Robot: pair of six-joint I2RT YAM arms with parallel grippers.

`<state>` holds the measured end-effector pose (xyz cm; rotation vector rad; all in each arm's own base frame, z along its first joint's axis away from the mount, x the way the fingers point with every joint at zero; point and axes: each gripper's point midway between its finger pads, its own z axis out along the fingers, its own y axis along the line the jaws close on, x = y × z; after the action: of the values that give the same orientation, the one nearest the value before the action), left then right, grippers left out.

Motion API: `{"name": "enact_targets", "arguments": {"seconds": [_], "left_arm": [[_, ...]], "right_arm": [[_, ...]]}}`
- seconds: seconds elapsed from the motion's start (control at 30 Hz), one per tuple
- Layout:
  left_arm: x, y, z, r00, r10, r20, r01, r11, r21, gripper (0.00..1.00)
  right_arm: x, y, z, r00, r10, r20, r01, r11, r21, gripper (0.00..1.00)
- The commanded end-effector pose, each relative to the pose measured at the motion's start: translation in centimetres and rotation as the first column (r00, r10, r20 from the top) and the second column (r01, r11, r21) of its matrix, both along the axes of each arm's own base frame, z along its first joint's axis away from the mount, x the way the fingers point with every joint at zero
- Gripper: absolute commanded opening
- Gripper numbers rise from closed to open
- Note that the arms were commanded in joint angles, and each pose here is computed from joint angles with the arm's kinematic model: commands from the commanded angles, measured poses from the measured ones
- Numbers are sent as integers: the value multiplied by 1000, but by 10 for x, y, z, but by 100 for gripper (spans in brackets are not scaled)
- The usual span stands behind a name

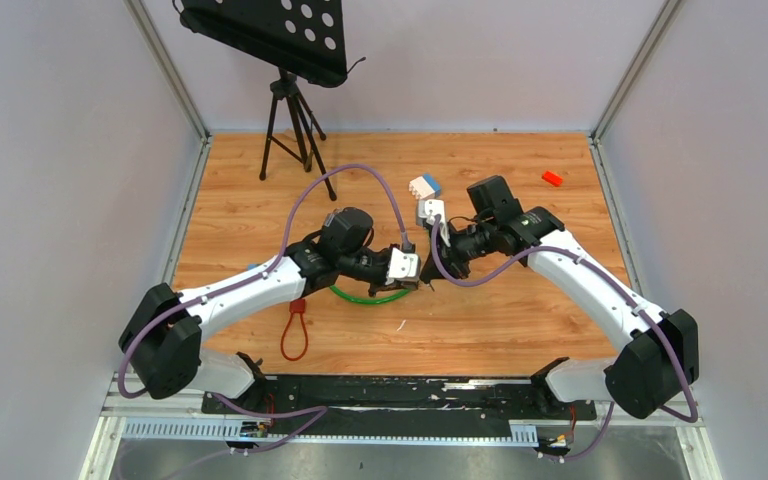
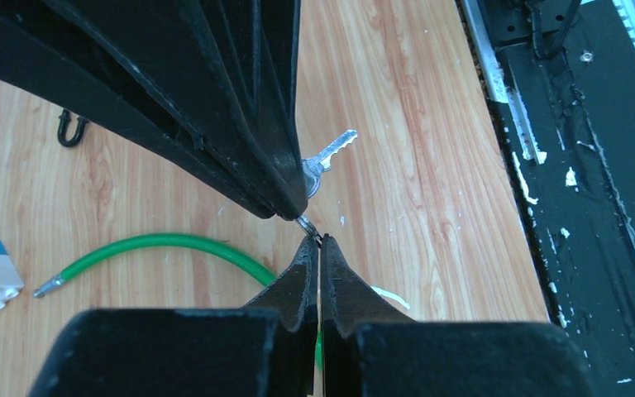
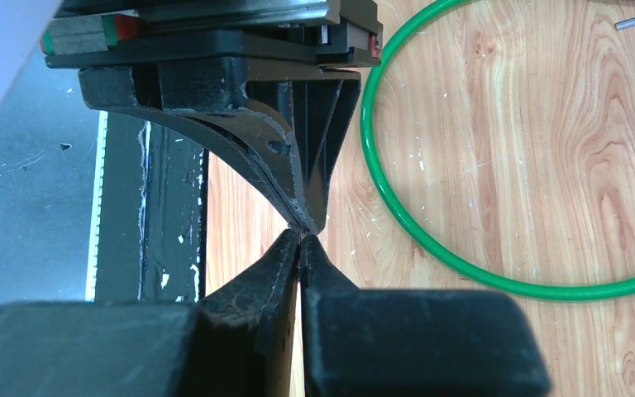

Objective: Unlock with the key
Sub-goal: Pick up the key from the center of the board.

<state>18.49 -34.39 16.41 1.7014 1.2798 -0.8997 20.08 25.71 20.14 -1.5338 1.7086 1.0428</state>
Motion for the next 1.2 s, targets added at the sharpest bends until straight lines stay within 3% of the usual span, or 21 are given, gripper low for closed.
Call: {"name": "enact_targets", "arguments": {"seconds": [0.0, 0.5, 0.8, 0.93, 1.03, 1.17], "left_arm": [[-18, -13, 28, 993, -113, -38, 109, 989, -95, 0], [-23, -12, 29, 992, -119, -49, 112, 986, -120, 0], [-12, -10, 40, 999, -32, 10, 33, 984, -175, 0], [-13, -10, 40, 999, -32, 10, 34, 984, -176, 0], [-13, -10, 40, 999, -33, 9, 34, 984, -175, 0], [-11, -9, 38, 1000, -25, 12, 27, 986, -167, 0]], "right_arm": [[15, 4, 10, 996, -29, 88, 28, 999, 15, 6], [14, 1, 8, 994, -41, 105, 41, 999, 0, 18], [0, 0, 6, 996, -3, 87, 0, 1000, 27, 48], [-5, 3, 3, 998, 22, 59, -24, 999, 40, 57], [-5, 5, -3, 999, 31, 31, -32, 999, 36, 58], [-3, 6, -4, 999, 31, 31, -32, 999, 38, 53]]}}
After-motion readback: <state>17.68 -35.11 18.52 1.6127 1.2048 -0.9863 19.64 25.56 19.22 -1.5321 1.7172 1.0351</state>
